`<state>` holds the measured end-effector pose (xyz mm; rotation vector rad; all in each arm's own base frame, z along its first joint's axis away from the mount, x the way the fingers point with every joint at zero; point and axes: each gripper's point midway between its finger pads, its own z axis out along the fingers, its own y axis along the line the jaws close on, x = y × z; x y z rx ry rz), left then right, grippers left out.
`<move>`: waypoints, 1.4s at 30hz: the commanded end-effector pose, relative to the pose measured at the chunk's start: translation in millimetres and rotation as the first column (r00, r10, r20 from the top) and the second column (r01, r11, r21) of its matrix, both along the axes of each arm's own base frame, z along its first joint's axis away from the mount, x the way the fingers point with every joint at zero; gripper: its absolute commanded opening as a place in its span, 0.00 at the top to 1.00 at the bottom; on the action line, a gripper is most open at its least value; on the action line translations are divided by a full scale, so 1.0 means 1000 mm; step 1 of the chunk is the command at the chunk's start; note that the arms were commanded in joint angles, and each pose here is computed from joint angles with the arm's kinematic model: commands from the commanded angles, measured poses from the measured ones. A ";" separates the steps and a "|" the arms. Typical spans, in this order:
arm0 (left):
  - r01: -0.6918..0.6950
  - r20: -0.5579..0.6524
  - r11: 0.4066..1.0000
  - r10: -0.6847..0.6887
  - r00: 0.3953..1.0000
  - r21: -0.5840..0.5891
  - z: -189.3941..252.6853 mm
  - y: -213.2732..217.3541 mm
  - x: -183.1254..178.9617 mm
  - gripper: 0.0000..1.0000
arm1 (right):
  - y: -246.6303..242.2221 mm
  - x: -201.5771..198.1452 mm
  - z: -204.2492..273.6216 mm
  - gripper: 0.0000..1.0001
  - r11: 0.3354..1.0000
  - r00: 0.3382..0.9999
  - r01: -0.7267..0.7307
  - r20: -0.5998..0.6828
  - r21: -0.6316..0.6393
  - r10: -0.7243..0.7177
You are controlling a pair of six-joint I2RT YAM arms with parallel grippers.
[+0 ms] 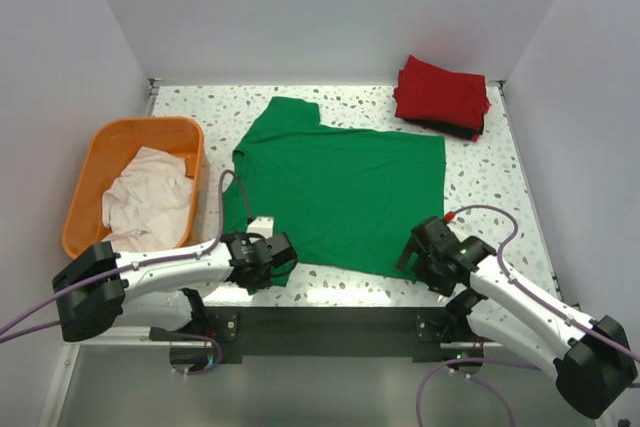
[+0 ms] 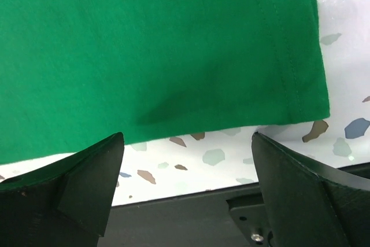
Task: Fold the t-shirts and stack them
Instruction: Fold the tshirt
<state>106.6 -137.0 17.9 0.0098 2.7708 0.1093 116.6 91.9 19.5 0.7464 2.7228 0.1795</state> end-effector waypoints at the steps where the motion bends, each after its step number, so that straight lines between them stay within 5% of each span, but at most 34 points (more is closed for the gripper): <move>1: 0.030 0.061 0.998 -0.027 0.998 -0.055 0.017 -0.017 0.017 1.00 | -0.004 0.013 -0.003 0.06 0.995 0.993 0.098 0.066 0.001 -0.098; 6: 0.045 0.055 0.997 -0.041 0.998 -0.069 0.019 -0.021 0.020 1.00 | -0.012 0.019 -0.005 0.16 0.991 0.987 0.127 0.099 -0.038 -0.123; 10: 0.040 0.070 0.997 -0.036 0.997 -0.065 0.022 -0.019 0.026 1.00 | -0.011 0.028 -0.004 0.63 0.994 0.987 0.099 0.128 -0.049 -0.092; 15: 0.042 0.095 0.997 -0.037 0.995 -0.057 0.030 -0.021 0.035 1.00 | -0.006 0.031 -0.004 0.77 0.997 0.993 0.047 0.110 -0.064 -0.040; 19: 0.053 0.116 0.997 -0.046 0.992 -0.061 0.038 -0.025 0.044 1.00 | -0.008 0.035 0.002 1.00 0.996 0.991 0.043 0.133 -0.076 -0.033; 28: 0.071 0.164 0.997 -0.067 0.984 -0.017 0.053 -0.026 0.073 1.00 | -0.007 0.043 0.026 1.00 0.995 0.988 0.003 0.157 -0.102 0.013; 42: 0.061 0.248 0.997 -0.073 0.966 0.054 0.081 -0.024 0.156 1.00 | -0.007 0.110 0.072 1.00 0.982 0.972 -0.030 0.223 -0.186 0.072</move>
